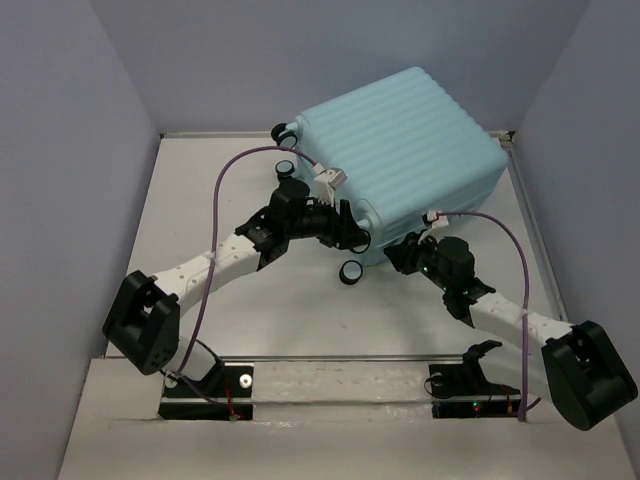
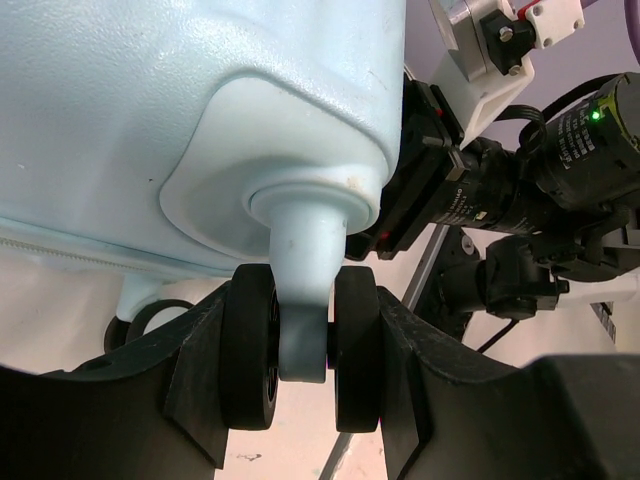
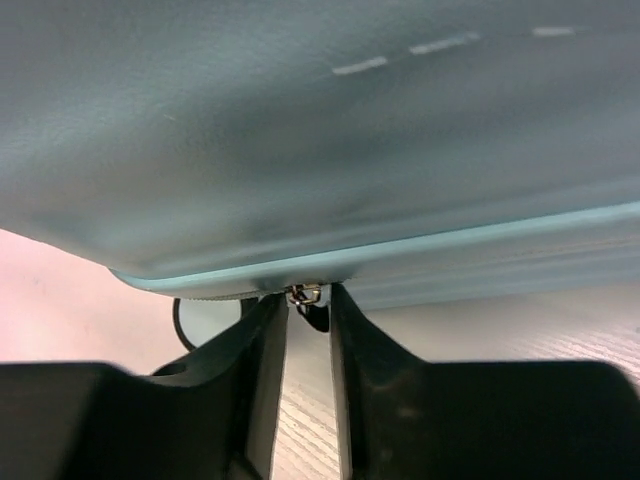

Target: Pack the luggage

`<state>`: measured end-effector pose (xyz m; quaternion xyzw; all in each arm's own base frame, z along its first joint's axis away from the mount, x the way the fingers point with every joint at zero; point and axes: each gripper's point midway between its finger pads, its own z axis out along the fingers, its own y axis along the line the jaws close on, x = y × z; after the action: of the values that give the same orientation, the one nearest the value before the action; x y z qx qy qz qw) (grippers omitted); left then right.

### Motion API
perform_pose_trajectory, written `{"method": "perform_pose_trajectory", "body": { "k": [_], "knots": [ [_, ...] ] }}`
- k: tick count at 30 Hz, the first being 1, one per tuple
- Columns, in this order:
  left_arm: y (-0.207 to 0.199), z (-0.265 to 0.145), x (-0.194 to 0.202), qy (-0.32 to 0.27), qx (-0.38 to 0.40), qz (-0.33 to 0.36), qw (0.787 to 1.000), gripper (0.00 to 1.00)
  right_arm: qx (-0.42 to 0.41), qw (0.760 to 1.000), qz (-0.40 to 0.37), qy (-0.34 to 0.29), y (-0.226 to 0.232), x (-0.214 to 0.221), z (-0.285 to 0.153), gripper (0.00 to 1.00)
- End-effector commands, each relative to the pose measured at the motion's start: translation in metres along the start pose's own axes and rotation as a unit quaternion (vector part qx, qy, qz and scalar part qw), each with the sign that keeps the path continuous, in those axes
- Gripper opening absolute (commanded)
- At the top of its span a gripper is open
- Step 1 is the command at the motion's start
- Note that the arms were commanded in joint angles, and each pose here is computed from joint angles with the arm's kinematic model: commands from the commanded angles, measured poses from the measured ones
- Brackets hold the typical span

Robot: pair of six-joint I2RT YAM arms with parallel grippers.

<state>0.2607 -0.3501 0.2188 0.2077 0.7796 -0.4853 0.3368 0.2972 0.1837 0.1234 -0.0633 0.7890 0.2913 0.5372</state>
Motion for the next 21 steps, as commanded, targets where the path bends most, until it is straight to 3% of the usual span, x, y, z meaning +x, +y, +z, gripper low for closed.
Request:
{"method": "perform_pose_trajectory", "body": {
  "k": [1, 6, 8, 16, 21],
  "knots": [
    [-0.043, -0.02, -0.065, -0.111, 0.047, 0.03, 0.992, 0.06, 0.018, 0.995, -0.011, -0.099, -0.004, -0.043, 0.0, 0.22],
    [-0.049, -0.017, -0.066, -0.11, 0.057, 0.027, 0.992, 0.06, 0.017, 0.993, 0.001, -0.119, -0.004, -0.046, -0.006, 0.07],
    [-0.052, -0.016, -0.069, -0.113, 0.064, 0.024, 0.991, 0.06, 0.0, 0.994, 0.006, -0.112, 0.002, -0.042, -0.006, 0.07],
    [-0.104, -0.007, -0.124, -0.141, 0.147, -0.002, 0.979, 0.06, -0.169, 0.984, 0.038, -0.047, 0.121, 0.016, -0.035, 0.07],
    [-0.161, 0.008, -0.158, -0.155, 0.205, 0.0, 0.966, 0.06, -0.226, 0.969, 0.067, -0.069, 0.175, 0.01, -0.046, 0.07]
  ]
}}
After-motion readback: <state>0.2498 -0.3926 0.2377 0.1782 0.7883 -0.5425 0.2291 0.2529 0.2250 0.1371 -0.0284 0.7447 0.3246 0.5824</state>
